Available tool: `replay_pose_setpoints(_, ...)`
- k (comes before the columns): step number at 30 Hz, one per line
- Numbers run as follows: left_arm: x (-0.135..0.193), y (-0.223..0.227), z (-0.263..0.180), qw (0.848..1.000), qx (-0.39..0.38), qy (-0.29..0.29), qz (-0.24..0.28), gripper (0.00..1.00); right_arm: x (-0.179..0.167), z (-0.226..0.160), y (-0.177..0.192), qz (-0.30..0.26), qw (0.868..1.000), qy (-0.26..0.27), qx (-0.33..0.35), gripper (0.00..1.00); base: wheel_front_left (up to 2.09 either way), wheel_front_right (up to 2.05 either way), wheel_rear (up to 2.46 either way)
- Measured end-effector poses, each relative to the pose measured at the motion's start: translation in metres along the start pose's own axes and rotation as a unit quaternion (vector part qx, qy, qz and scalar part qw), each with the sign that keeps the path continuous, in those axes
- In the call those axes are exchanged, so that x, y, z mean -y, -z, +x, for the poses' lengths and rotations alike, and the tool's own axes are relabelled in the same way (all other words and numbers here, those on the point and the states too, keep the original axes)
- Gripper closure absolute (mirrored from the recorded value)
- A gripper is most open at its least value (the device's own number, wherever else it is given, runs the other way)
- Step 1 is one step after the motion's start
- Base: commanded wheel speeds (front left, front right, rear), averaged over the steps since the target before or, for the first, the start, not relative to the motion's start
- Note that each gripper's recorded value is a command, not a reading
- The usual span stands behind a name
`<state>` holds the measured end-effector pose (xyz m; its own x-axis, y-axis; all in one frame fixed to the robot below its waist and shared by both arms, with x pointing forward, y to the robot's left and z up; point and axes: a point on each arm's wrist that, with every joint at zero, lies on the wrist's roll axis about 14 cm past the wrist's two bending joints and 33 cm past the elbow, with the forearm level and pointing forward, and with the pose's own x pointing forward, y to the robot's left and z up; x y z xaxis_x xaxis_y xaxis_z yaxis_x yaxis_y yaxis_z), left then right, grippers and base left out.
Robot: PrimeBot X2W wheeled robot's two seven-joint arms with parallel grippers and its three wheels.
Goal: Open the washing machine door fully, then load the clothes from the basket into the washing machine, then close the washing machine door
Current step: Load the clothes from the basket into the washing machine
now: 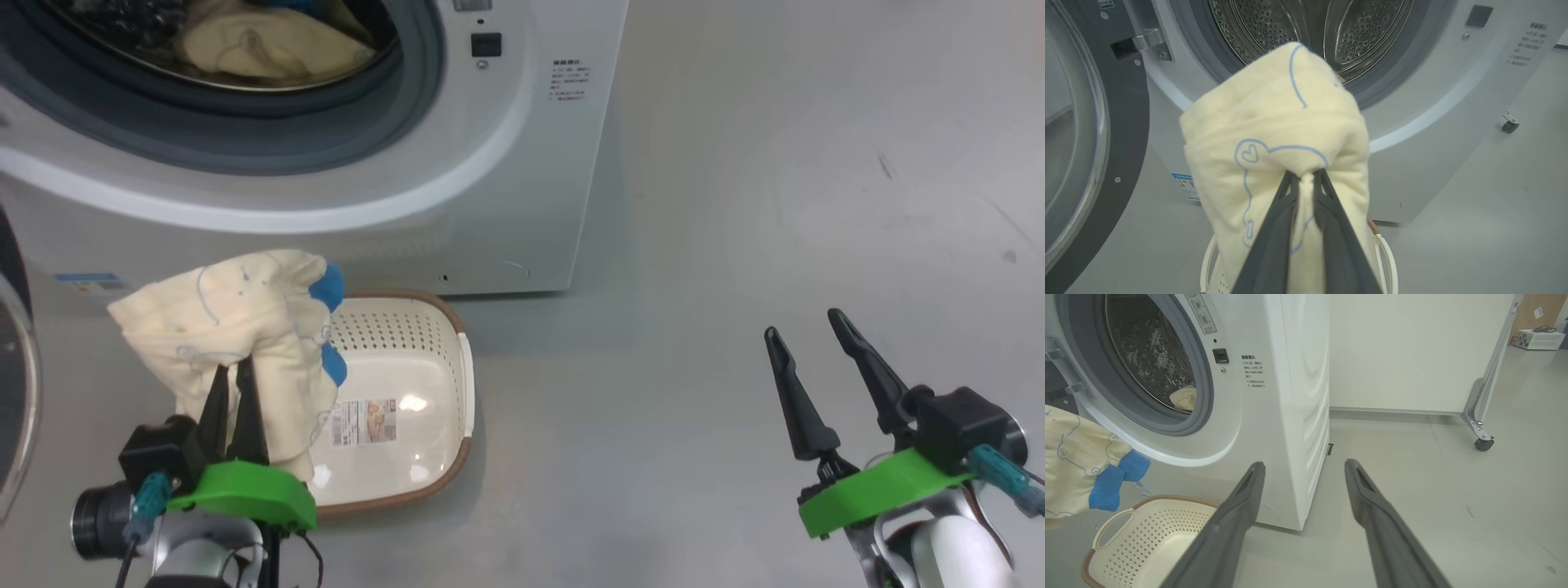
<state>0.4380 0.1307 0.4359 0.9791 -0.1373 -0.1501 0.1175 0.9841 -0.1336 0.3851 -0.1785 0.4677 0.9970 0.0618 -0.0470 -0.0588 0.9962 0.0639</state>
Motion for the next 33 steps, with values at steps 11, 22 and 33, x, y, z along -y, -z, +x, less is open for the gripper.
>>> replay_pose_setpoints(11, 0.002, -0.033, -0.042, 0.999, 0.034, -0.007, 0.000, 1.00, -0.014, -0.017, -0.029, -0.004, 0.999, -0.020, 0.030, 0.00, 0.00, 0.00, 0.00)
replay_pose_setpoints(22, 0.001, -0.042, -0.064, 0.999, 0.039, -0.015, 0.004, 1.00, -0.017, -0.033, -0.035, -0.004, 0.999, -0.022, 0.033, 0.00, 0.00, 0.00, 0.00)
replay_pose_setpoints(33, 0.001, -0.046, -0.067, 0.999, 0.040, -0.012, 0.007, 1.00, -0.018, -0.035, -0.036, -0.003, 0.999, -0.023, 0.035, 0.00, 0.00, 0.00, 0.00)
